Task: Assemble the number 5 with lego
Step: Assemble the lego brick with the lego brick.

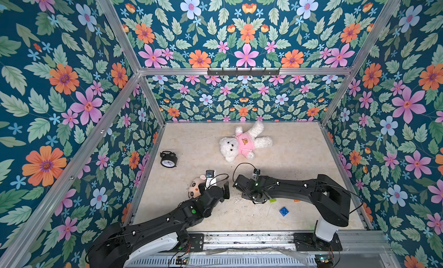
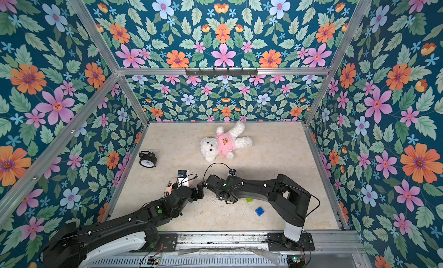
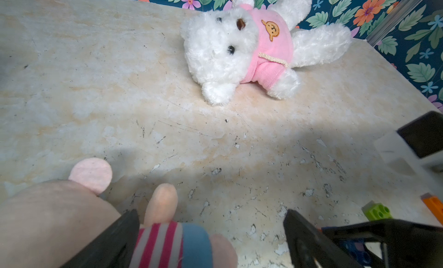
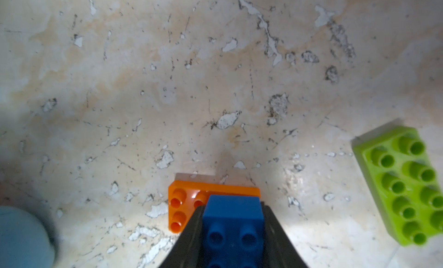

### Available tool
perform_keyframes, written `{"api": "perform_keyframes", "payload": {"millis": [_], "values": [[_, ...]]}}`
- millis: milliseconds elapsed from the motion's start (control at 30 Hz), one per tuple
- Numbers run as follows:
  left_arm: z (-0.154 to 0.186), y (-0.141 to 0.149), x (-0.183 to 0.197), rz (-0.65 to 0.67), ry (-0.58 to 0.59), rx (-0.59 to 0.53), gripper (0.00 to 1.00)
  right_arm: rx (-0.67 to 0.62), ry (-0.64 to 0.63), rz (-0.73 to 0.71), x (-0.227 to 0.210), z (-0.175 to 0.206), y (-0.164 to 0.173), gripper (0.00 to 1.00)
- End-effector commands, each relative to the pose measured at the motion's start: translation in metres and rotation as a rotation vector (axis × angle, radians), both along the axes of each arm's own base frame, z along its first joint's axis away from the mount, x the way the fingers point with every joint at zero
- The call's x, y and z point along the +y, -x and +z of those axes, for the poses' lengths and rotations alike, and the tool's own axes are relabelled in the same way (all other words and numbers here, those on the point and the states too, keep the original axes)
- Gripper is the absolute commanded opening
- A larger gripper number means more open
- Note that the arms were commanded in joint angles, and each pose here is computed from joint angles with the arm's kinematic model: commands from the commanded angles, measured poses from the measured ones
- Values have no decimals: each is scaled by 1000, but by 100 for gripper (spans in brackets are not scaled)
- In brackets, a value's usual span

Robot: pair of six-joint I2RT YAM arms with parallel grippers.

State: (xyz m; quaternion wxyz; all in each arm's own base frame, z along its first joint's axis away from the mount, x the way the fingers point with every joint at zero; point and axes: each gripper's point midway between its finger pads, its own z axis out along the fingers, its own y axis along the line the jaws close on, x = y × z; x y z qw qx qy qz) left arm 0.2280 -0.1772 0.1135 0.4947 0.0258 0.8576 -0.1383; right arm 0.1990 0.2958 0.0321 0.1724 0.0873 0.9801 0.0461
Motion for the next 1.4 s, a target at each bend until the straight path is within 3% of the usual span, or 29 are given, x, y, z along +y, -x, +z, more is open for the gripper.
{"api": "perform_keyframes", "payload": {"millis": [0,300,433,600,933,1100,1233,1367], "values": [[2,-1,2,10,4,-11,99,5,25,-7,-5,-2,2,19],[2,-1,-2,-7,-1,-10,99,18,-5,3,-1,-15,0,22],[-1,-1,-4,-15,-7,3,99,48,58,12,-9,-25,3,23],[0,-1,-3,-10,-6,-1,99,98,42,25,-12,-36,11,24],[6,-1,-6,-28,-6,-18,99,12,-4,65,11,6,-12,51],[9,-2,-8,-33,-1,-20,99,-10,-21,52,8,16,-18,55],[13,-1,-16,-74,17,-30,99,-54,-157,77,20,38,-18,55],[17,3,-46,-210,32,-16,99,-95,-308,72,23,62,-20,54]]}}
